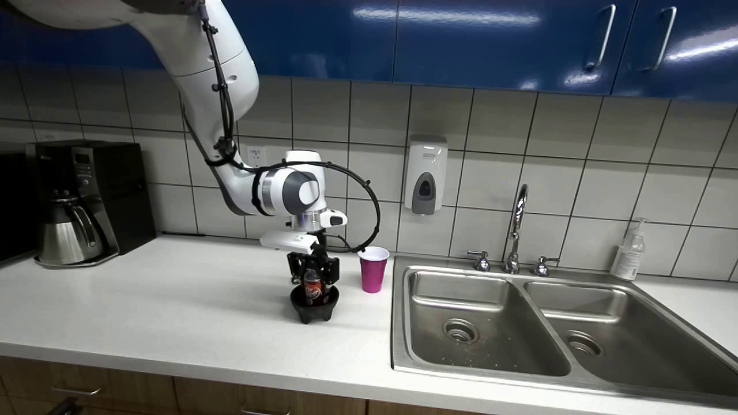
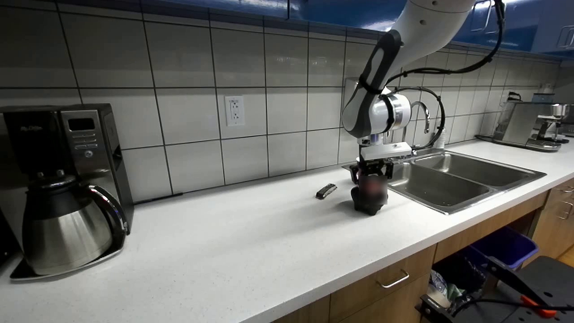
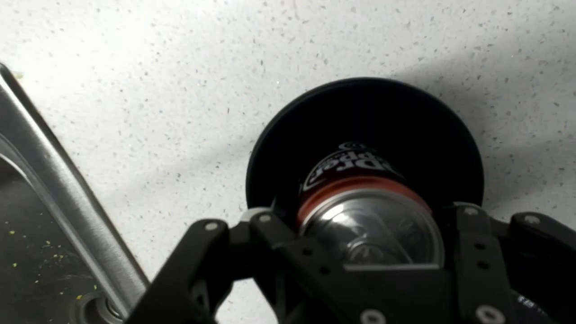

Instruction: Put the metal can into the black bowl

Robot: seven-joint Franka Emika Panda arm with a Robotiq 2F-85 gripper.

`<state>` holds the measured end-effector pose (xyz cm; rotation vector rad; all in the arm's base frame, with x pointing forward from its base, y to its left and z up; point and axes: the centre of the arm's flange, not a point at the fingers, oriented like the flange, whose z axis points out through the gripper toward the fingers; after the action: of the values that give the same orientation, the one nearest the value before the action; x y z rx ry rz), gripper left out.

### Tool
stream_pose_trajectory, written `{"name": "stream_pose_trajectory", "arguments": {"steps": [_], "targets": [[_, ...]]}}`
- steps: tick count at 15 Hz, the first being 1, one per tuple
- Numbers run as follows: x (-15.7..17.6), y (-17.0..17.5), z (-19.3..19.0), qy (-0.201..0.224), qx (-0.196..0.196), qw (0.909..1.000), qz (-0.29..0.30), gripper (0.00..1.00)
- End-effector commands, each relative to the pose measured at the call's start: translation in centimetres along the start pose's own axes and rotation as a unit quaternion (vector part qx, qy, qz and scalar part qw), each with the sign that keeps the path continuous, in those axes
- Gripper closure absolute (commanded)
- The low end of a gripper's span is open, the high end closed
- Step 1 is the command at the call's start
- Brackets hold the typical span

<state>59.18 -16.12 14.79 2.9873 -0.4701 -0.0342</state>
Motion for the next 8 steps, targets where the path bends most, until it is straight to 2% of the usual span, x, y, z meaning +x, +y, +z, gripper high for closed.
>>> {"name": "stream_pose_trajectory", "arguments": {"steps": [1,2,8], "targets": [[1.1,0.3,-0.7,-0.01,0.006,0.9999,0.012,0.03],[1.2,0.4,-0.8,-0.009,0.006,0.9999,0.012,0.0],[0.4,1.0,-2.5,-0.002,0.009,0.9999,0.011,0.0]]}}
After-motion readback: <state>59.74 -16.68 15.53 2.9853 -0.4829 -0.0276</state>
